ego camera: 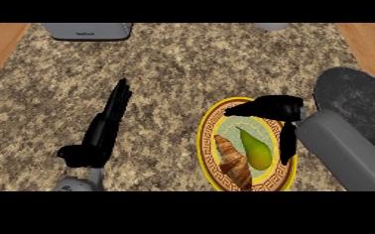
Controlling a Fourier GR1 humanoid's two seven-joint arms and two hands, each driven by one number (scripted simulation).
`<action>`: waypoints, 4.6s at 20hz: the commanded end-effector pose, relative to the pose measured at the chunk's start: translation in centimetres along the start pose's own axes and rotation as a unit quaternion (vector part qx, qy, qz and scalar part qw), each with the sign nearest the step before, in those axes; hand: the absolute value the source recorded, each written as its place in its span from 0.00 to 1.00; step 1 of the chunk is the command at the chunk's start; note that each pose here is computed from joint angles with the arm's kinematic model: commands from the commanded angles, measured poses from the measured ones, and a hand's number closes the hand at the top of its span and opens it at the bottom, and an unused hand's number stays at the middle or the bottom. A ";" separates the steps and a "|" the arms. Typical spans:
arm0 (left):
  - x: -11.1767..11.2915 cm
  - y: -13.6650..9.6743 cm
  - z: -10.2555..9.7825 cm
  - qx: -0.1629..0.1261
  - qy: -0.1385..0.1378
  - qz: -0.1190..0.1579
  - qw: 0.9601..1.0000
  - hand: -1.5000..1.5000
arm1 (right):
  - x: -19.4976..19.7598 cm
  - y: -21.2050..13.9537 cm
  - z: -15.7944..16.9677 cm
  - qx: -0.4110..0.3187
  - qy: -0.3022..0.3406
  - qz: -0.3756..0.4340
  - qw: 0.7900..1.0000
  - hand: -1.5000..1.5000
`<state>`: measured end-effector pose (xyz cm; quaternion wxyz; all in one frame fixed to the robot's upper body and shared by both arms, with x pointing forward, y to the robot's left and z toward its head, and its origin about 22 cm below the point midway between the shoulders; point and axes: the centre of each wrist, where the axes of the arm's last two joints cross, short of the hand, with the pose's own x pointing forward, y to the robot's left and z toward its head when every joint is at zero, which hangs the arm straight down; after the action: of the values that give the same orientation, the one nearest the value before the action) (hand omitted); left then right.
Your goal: Pick the pear from the plate and place it in the pan
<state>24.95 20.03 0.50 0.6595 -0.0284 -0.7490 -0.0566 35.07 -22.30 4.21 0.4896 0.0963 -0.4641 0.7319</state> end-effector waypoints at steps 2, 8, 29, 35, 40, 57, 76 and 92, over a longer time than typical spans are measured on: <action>0.0 1.0 -1.2 -0.004 0.001 -0.003 1.000 0.50 | 0.4 -1.8 0.3 0.006 -0.005 -0.011 1.000 0.00; 0.0 1.1 0.0 0.000 0.006 -0.002 1.000 0.50 | -0.5 0.6 -1.7 -0.003 -0.008 -0.036 0.999 0.00; -0.5 0.2 1.3 -0.014 -0.001 -0.001 1.000 0.50 | -1.9 6.5 -6.1 0.045 -0.019 0.061 0.997 1.00; 0.5 -0.1 0.5 -0.010 0.004 -0.001 1.000 0.50 | -2.3 6.7 -5.9 -0.009 -0.032 0.062 0.998 1.00; 0.1 0.8 1.5 -0.002 0.005 0.002 1.000 0.50 | -3.3 1.7 -2.9 -0.166 0.051 0.011 0.985 1.00; -0.1 0.8 1.4 0.020 0.009 -0.010 1.000 0.50 | 4.2 -7.3 -2.8 -0.653 0.463 -0.078 0.594 1.00; -0.1 0.7 0.4 0.009 -0.002 -0.005 1.000 0.50 | -4.7 1.2 9.8 -0.722 0.574 -0.032 0.385 1.00; 0.7 -0.6 0.5 -0.014 -0.008 0.000 1.000 0.50 | -13.5 4.5 17.4 -0.726 0.576 -0.131 0.351 1.00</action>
<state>24.42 19.60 1.14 0.6561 -0.0344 -0.7513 -0.0628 33.00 -43.50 3.98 0.5302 -0.7282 -0.4273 -0.0774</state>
